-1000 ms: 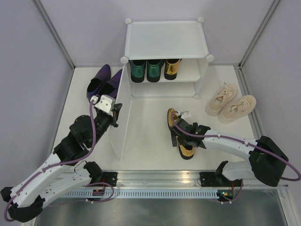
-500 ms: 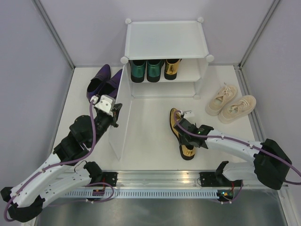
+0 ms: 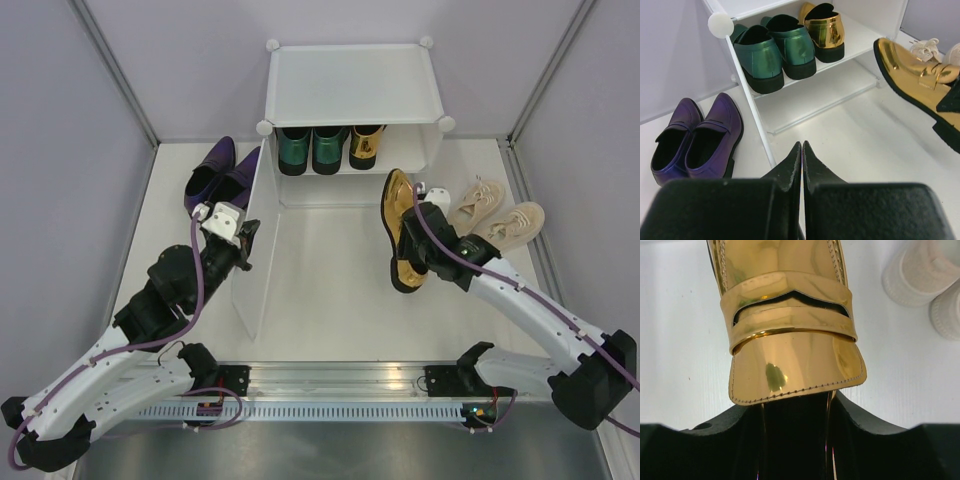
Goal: Place and organize the shoes in the shoe cabinet
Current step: Pick up the shoe from the center of the board, then place the shoe in the shoe cabinet.
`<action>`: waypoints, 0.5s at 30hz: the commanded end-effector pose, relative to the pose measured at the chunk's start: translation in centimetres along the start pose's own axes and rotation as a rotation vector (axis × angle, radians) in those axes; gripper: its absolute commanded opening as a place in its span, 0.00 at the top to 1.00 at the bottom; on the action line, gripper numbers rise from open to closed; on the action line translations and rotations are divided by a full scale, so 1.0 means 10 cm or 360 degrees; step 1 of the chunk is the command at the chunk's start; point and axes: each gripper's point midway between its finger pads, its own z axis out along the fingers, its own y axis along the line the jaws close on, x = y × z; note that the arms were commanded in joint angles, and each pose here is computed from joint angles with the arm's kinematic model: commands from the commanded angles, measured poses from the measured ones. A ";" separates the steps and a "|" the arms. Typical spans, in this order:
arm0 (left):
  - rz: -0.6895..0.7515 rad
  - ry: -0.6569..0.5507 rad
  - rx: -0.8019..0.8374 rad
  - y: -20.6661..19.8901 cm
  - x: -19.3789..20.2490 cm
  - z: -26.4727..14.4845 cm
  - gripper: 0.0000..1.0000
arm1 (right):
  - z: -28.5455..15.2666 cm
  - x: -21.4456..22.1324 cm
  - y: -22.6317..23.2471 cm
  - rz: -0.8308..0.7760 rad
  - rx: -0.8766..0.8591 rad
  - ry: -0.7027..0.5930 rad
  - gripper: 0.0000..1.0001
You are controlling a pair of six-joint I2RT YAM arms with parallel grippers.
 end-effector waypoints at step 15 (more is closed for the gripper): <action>0.0156 0.0263 0.0052 -0.04 0.51 -0.07 0.98 | 0.25 -1.65 -0.07 0.0197 0.0018 -0.0352 0.99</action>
